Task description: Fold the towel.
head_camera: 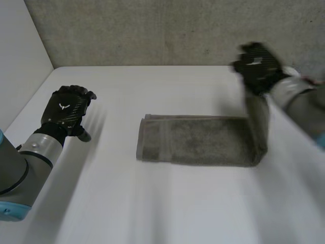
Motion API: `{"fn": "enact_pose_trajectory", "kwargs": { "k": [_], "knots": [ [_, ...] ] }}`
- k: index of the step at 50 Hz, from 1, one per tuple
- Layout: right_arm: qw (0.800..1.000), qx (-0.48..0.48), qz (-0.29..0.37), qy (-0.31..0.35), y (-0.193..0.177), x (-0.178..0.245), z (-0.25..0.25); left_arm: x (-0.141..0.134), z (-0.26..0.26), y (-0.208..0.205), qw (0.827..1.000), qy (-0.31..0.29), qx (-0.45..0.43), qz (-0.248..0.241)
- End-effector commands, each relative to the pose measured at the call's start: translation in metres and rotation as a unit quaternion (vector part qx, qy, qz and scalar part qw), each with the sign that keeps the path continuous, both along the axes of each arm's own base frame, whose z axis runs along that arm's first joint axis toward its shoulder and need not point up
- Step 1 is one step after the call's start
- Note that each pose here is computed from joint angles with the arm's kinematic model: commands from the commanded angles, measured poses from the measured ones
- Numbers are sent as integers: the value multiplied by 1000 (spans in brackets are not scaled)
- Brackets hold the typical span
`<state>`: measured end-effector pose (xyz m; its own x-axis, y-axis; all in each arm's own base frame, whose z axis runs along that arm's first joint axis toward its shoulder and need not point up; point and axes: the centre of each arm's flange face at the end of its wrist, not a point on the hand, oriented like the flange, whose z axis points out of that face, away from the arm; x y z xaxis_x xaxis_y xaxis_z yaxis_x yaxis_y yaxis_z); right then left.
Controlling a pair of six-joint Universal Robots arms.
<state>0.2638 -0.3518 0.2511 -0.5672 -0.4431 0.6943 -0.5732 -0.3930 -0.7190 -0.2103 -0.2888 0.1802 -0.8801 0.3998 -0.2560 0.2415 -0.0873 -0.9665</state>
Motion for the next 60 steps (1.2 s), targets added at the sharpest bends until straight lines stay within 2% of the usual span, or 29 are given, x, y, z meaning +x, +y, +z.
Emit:
{"fn": "enact_pose_trajectory", "kwargs": {
  "k": [1, 2, 4, 9, 14, 18, 24, 26, 27, 28, 29, 31, 32, 34, 37, 39, 42, 47, 60],
  "knots": [
    [988, 9, 149, 38, 84, 121, -49, 0, -1, 0, 1000, 0, 1, -1],
    [988, 9, 150, 38, 84, 121, -49, 0, -1, 0, 1000, 0, 1, -1],
    [979, 14, 191, 64, 113, 149, -78, 0, -1, 0, 1000, 0, 1, -1],
    [971, 15, 217, 97, 136, 170, -116, 0, -1, 0, 1000, 0, 1, -1],
    [976, 15, 179, 121, 134, 167, -135, 0, -1, 0, 1000, 0, 1, 0],
    [981, 14, 155, 114, 130, 160, -126, 0, -1, 0, 1000, 0, 1, -1],
    [991, 43, 117, 42, 124, 128, -73, -3, -3, 2, 1000, -1, 4, -5],
    [994, 73, 80, -18, 112, 99, -46, -3, -3, 3, 1000, -1, 5, -6],
    [994, 73, 80, -18, 112, 99, -46, -4, -3, 3, 1000, -1, 5, -7],
    [993, 93, 61, -46, 105, 82, -39, -4, -3, 3, 1000, -1, 5, -7],
    [993, 93, 61, -46, 104, 82, -39, -4, -3, 4, 1000, -1, 5, -8],
    [986, 138, 24, -85, 90, 47, -38, -5, -3, 4, 1000, -1, 5, -9],
    [986, 138, 24, -85, 90, 47, -38, -5, -4, 4, 1000, -1, 7, -9],
    [977, 186, -2, -105, 80, 16, -53, -5, -4, 4, 1000, -1, 7, -10],
    [972, 206, -12, -108, 76, 0, -62, -6, -5, 5, 1000, -2, 7, -10],
    [962, 246, -23, -113, 71, -26, -80, -6, -5, 5, 1000, -2, 8, -12],
    [953, 278, -20, -122, 70, -41, -94, -10, -5, 8, 1000, -2, 8, -19],
    [943, 309, -12, -126, 68, -48, -115, -15, -6, 12, 1000, -3, 8, -26],
    [948, 291, -13, -130, 55, -48, -134, -16, -8, 16, 999, -6, 11, -30]
  ]
}}
